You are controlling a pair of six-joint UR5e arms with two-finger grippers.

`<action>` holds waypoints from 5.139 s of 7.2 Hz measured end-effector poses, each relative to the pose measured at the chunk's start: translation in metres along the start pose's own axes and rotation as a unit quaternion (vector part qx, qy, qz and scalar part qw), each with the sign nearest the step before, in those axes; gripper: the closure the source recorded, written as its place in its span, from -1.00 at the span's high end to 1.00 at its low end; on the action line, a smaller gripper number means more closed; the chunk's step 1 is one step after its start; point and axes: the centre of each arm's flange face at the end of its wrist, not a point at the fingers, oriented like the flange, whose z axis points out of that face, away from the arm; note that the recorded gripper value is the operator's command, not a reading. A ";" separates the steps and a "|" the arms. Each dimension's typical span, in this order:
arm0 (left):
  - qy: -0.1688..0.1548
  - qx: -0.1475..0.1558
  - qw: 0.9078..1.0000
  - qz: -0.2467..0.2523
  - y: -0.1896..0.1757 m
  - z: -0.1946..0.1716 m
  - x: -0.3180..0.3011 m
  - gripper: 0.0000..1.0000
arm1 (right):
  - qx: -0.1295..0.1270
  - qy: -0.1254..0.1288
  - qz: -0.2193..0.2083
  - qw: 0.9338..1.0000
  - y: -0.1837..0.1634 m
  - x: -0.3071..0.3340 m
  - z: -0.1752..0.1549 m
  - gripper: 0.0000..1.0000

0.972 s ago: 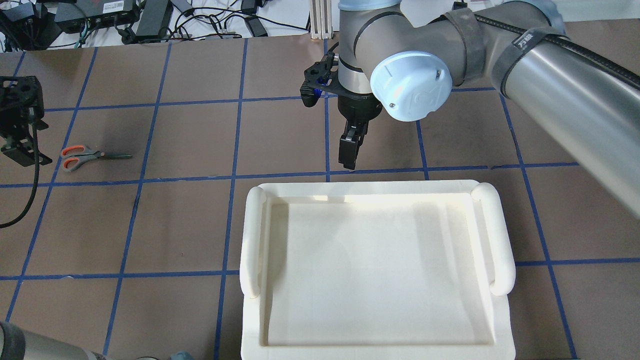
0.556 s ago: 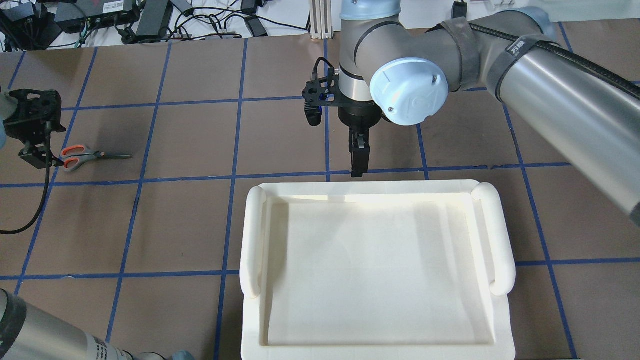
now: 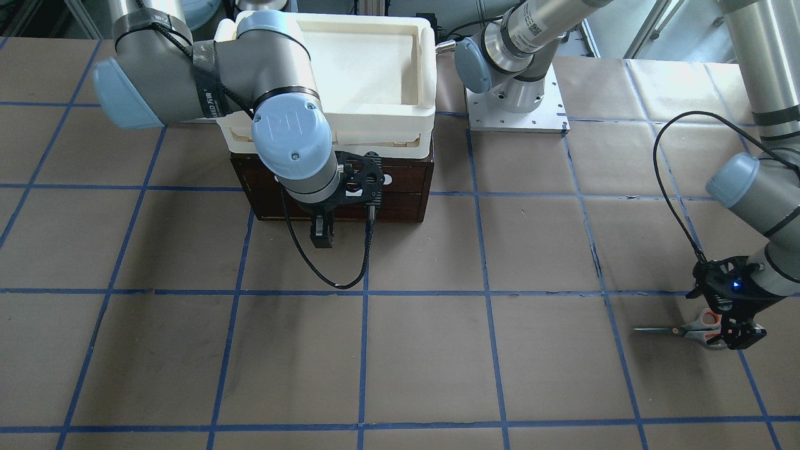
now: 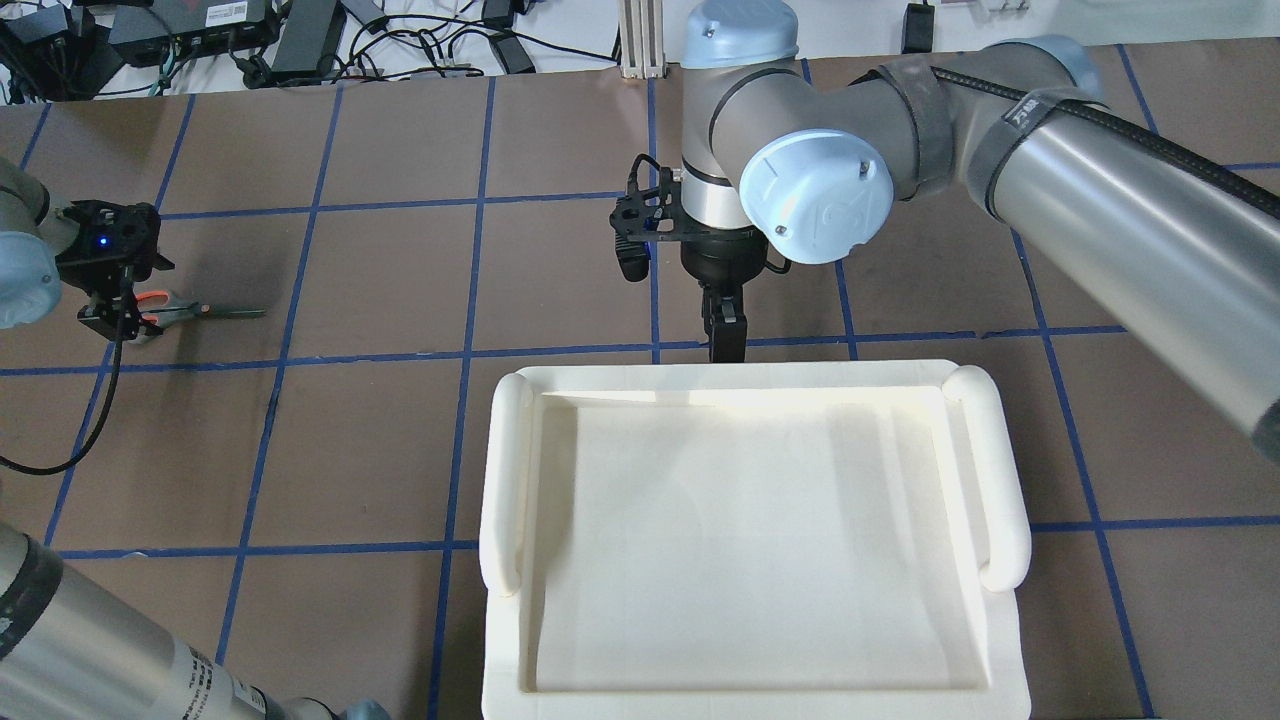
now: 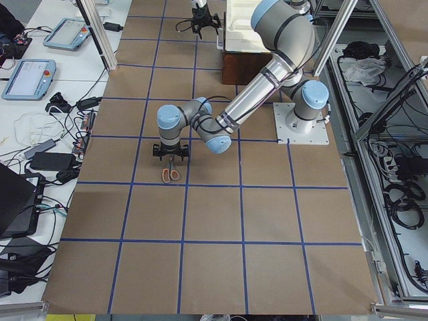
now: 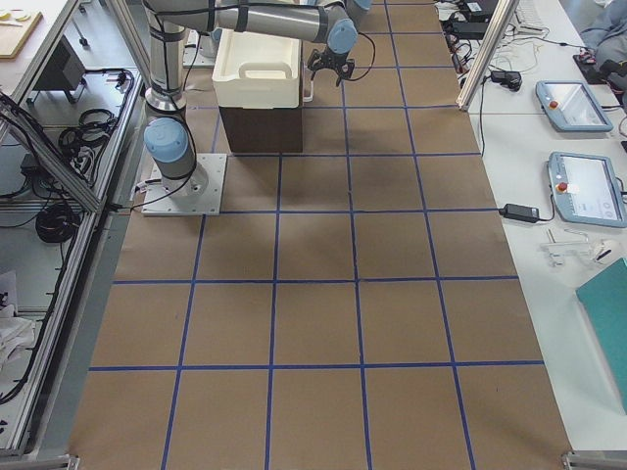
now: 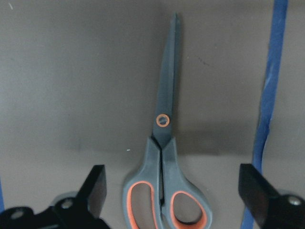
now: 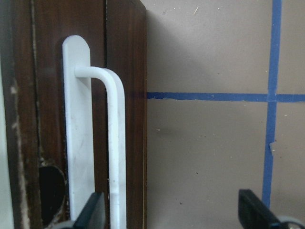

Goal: Place scissors in drawer with both arms

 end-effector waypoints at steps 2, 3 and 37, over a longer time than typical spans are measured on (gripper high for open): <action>0.003 0.008 1.000 0.013 0.004 0.017 -0.007 0.94 | -0.002 -0.008 -0.001 1.000 -0.001 0.001 0.005 1.00; 0.005 0.010 1.000 0.015 0.006 0.024 -0.009 0.94 | -0.003 -0.012 -0.002 1.000 -0.001 0.003 0.009 1.00; 0.045 0.046 0.997 0.028 -0.099 -0.135 0.001 -1.00 | 0.004 0.043 -0.003 0.999 -0.002 0.084 0.006 1.00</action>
